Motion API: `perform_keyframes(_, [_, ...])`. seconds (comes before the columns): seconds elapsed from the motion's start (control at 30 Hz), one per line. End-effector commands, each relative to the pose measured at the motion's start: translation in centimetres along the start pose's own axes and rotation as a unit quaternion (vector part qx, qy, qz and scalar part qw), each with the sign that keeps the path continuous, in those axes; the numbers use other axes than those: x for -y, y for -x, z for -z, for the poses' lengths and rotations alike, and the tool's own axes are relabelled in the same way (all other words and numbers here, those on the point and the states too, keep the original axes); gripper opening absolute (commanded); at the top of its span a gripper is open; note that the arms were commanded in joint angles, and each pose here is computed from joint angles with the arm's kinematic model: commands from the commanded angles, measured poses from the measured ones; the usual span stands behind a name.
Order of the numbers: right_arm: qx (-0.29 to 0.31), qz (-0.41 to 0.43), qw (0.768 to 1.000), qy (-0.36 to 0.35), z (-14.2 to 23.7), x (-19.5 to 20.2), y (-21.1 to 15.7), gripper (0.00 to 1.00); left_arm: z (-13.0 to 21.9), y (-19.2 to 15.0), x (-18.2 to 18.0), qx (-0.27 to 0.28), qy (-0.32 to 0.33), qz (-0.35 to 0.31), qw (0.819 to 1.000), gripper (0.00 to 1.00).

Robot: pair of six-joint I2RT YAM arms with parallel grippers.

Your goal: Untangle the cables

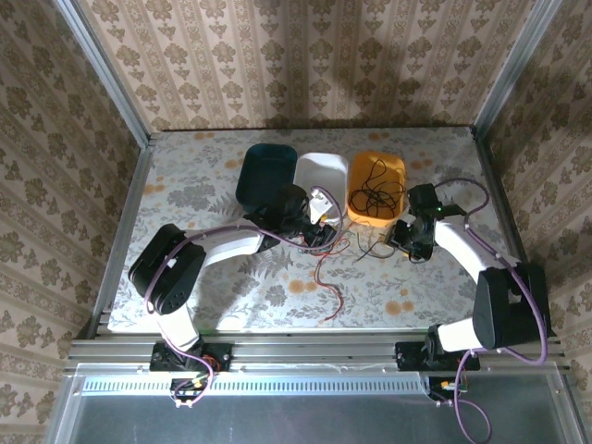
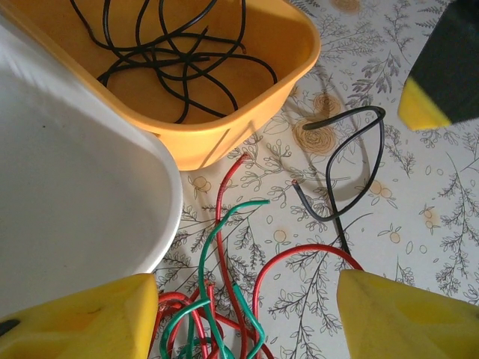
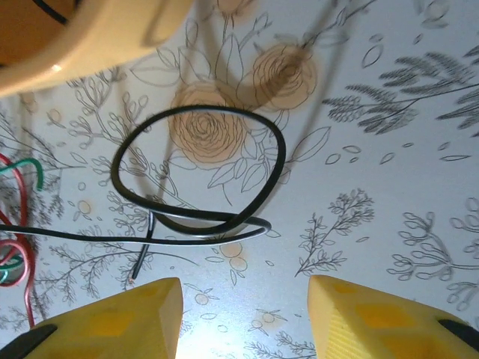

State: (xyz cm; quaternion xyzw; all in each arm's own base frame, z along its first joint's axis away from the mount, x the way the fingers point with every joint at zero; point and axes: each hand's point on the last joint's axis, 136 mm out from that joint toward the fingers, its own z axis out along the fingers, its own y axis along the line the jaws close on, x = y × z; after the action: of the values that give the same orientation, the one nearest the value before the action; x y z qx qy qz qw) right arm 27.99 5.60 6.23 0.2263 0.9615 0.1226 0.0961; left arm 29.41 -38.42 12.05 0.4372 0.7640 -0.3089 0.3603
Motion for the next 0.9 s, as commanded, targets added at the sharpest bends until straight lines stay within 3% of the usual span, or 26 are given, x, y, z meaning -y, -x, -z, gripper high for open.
perform_keyframes(0.0, [-0.031,0.017,0.999,0.012,-0.8,-0.3,-0.8,0.48,0.5,0.4,0.2,0.007,0.002,-0.006,1.0,0.65])
perform_keyframes(0.27, [-0.029,0.019,0.999,-0.027,-3.4,0.6,0.8,0.46,0.6,0.1,0.2,0.004,0.005,-0.003,1.0,0.66])
perform_keyframes(0.47, [-0.013,0.022,0.998,-0.06,-4.7,1.5,1.9,0.37,0.6,-0.1,0.0,0.002,0.008,-0.003,1.0,0.66])
perform_keyframes(0.53, [-0.013,0.022,0.997,-0.069,-5.1,1.7,1.8,0.31,0.6,-0.5,0.0,-0.002,0.008,-0.001,1.0,0.66])
perform_keyframes(0.7, [-0.006,0.026,0.997,-0.074,-5.2,1.9,1.8,0.05,0.9,-1.7,-0.3,-0.012,0.012,0.006,1.0,0.66])
perform_keyframes(0.77, [0.003,0.027,0.997,-0.078,-4.8,2.1,1.8,0.0,0.9,-2.2,-0.4,-0.018,0.013,0.009,1.0,0.66])
perform_keyframes(0.87, [0.029,0.022,0.996,-0.086,-3.5,2.6,2.0,0.0,0.8,-2.7,-0.4,-0.022,0.014,0.011,1.0,0.66])
